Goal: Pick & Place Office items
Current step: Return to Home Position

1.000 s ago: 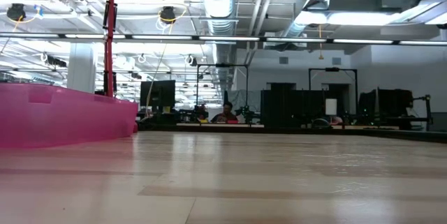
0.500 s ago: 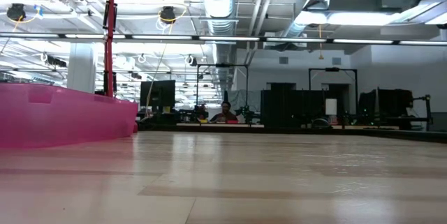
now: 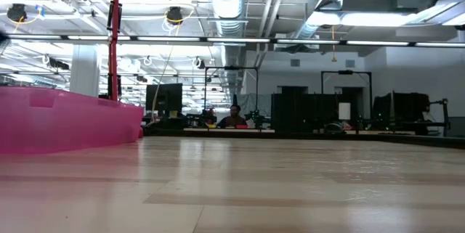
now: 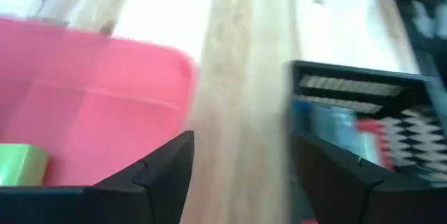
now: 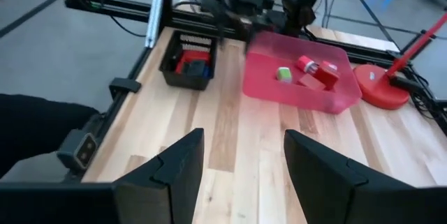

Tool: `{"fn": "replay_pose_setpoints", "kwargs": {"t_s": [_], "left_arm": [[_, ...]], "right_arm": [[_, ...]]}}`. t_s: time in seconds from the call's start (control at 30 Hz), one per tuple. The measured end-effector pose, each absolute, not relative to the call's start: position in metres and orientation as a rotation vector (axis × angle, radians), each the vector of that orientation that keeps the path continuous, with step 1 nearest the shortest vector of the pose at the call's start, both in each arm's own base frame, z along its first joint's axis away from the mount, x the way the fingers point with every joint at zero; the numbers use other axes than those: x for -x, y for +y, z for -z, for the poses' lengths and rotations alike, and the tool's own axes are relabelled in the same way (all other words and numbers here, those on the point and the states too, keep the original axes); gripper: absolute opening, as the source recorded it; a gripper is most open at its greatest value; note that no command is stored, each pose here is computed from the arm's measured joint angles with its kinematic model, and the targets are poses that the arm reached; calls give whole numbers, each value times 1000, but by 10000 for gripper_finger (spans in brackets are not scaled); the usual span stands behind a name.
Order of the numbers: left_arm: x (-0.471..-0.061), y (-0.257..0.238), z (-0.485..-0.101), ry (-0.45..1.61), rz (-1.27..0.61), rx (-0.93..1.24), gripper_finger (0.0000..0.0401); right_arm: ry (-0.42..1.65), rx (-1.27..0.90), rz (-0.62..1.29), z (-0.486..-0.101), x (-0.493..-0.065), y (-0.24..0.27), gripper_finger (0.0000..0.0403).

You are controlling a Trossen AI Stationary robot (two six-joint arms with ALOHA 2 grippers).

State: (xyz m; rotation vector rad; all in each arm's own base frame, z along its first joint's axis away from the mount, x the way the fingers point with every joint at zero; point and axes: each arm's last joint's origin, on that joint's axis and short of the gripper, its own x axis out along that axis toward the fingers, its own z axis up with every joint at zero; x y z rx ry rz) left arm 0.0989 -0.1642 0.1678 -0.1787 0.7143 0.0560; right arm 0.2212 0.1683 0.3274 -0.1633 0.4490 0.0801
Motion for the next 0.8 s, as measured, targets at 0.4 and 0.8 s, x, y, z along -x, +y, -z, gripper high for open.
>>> {"fn": "replay_pose_setpoints", "kwargs": {"t_s": [0.4, 0.8], "left_arm": [[-164, -72, -150, 178, 281, 105, 176], [-125, -22, -149, 206, 301, 128, 141]], "right_arm": [[401, 158, -87, -332, -211, 179, 191], [383, 143, -59, -330, -199, 194, 191]]}}
